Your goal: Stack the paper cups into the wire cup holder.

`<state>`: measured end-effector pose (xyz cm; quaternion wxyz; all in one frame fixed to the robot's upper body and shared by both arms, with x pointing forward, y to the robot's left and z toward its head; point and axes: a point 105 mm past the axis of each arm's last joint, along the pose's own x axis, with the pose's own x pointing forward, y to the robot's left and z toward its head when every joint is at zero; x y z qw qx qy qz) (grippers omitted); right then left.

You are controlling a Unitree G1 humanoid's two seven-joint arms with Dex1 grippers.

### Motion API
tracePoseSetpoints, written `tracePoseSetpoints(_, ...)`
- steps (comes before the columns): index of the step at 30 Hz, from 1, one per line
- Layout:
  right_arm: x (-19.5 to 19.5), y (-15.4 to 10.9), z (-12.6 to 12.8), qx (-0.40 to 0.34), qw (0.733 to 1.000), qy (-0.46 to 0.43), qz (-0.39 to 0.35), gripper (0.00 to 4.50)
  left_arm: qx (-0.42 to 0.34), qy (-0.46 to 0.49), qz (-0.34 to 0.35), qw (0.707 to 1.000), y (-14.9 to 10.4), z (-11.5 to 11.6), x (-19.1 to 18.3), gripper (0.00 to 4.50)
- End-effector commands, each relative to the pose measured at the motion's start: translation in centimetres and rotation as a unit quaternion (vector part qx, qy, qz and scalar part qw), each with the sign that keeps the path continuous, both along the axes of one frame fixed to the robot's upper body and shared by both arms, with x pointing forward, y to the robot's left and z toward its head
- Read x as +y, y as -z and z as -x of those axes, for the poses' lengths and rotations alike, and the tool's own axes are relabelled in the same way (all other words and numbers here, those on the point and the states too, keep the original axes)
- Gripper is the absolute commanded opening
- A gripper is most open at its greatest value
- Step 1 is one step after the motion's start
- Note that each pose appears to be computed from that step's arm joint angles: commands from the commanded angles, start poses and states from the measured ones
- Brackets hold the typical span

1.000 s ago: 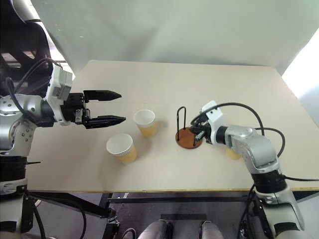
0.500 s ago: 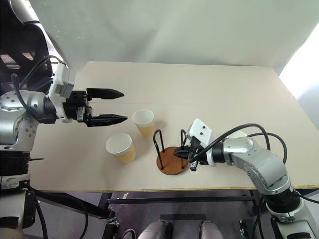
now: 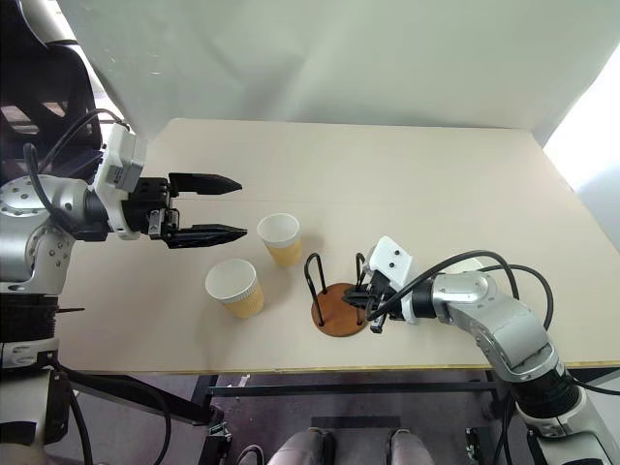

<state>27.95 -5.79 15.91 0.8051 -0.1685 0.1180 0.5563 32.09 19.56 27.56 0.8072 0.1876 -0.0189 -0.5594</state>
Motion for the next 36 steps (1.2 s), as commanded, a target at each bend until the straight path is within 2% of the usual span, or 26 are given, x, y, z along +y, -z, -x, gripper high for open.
tracePoseSetpoints(1, 0.7, -0.9, 0.6, -0.018, 0.999, -0.028, -0.014, 0.03, -0.022, -0.003, -0.003, 1.0, -1.3, 0.1, 0.2, 4.5)
tracePoseSetpoints(14, 0.5, -0.6, 0.3, -0.032, 0.999, -0.032, 0.009, 0.03, -0.022, -0.001, -0.006, 1.0, -1.4, -0.1, 0.1, 4.5)
tracePoseSetpoints(18, 0.3, -0.5, 0.1, -0.03, 0.999, -0.026, 0.012, 1.07, -0.022, 0.002, -0.005, 1.0, -1.4, -0.2, -0.1, 4.5)
tracePoseSetpoints(28, -1.6, -1.3, 0.3, -0.046, 0.998, -0.016, 0.049, 4.48, -0.025, 0.009, -0.001, 1.0, -1.4, -0.6, -0.4, 4.5)
tracePoseSetpoints(32, -7.5, -3.8, 2.6, -0.068, 0.982, -0.001, 0.174, 4.48, -0.031, 0.026, -0.004, 0.999, -1.8, -0.4, -0.4, 4.5)
tracePoseSetpoints(36, -10.4, -8.5, 4.5, -0.093, 0.969, 0.017, 0.226, 4.48, -0.034, 0.038, -0.009, 0.999, -2.0, -0.2, -0.2, 4.5)
